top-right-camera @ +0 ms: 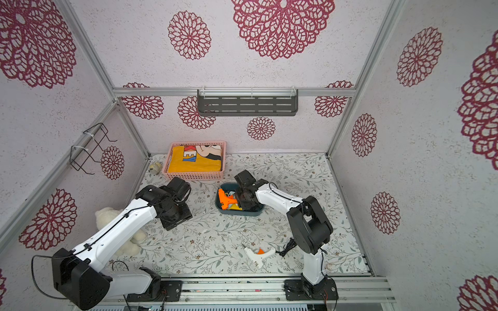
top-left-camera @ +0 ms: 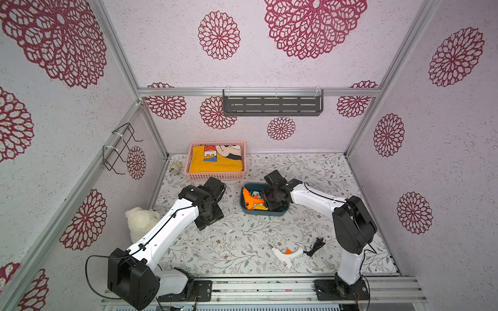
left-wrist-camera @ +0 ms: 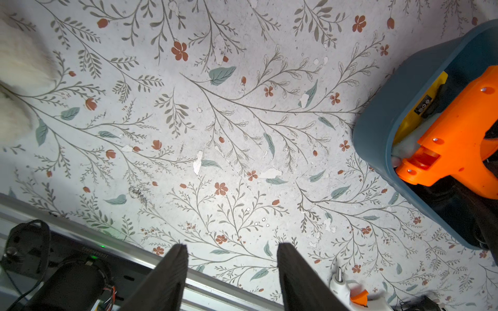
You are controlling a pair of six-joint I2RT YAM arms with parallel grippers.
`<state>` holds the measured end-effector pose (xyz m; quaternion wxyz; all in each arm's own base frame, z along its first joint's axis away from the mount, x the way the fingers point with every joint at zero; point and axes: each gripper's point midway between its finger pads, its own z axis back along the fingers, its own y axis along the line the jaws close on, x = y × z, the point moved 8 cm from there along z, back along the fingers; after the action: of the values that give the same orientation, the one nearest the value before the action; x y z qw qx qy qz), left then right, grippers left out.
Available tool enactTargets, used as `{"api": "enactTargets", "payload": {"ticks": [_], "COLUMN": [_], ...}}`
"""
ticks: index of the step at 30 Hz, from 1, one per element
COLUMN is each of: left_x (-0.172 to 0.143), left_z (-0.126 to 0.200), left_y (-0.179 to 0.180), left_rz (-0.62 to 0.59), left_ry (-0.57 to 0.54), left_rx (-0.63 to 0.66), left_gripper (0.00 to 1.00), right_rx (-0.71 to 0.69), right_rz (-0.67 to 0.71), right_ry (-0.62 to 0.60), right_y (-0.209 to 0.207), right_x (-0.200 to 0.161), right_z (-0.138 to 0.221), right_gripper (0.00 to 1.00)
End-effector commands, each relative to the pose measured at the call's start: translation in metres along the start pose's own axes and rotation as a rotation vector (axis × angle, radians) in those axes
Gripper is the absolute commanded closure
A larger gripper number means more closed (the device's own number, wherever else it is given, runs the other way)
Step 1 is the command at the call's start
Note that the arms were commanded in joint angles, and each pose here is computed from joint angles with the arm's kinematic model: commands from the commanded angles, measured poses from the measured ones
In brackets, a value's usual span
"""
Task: Put the hot melt glue gun into the storage box
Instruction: Place the hot melt adhesive gun in the storage box.
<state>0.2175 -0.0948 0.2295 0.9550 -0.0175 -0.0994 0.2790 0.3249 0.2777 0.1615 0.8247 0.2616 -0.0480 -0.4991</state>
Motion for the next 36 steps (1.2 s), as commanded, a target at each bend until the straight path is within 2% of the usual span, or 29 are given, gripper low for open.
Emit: {"api": "enactTargets", "payload": {"ticks": [1,3,8,16,28,32,36], "left_x": [0.001,0.001,0.002,0.004,0.010,0.009,-0.005], "left_z": [0.001,0.001,-0.001,-0.002,0.003,0.007,0.008], "left_y": [0.006,0.006,0.003,-0.002,-0.012,-0.020,-0.038], "left_rz": [0.013,0.011,0.006,-0.002,-0.012,-0.049,-0.128], "left_ry": [-0.013,-0.014,-0.008,0.001,0.000,0.000,0.023], "left_rx": [0.013,0.015,0.014,0.014,0.001,-0.018,-0.027], "left_gripper": [0.39,0.40,0.39,0.39,0.38,0.38,0.38], "right_rx": [0.005,0.001,0.004,0.050,0.167,0.166,0.159], "right_rz": [-0.025,-0.025,-0.029,0.003,0.176,0.258,0.348], "right_ry": [0.017,0.016,0.003,-0.011,-0.018,-0.034,-0.112], "right_y": [-0.001,-0.005,-0.012,-0.008,0.017,-0.001,-0.035], "right_x": [-0.001,0.000,0.006,0.007,-0.002,0.000,0.013], "right_z": [0.001,0.003,0.010,0.029,0.084,0.110,0.138], "right_gripper": [0.78,0.69,0.58,0.34,0.21,0.20,0.21]}}
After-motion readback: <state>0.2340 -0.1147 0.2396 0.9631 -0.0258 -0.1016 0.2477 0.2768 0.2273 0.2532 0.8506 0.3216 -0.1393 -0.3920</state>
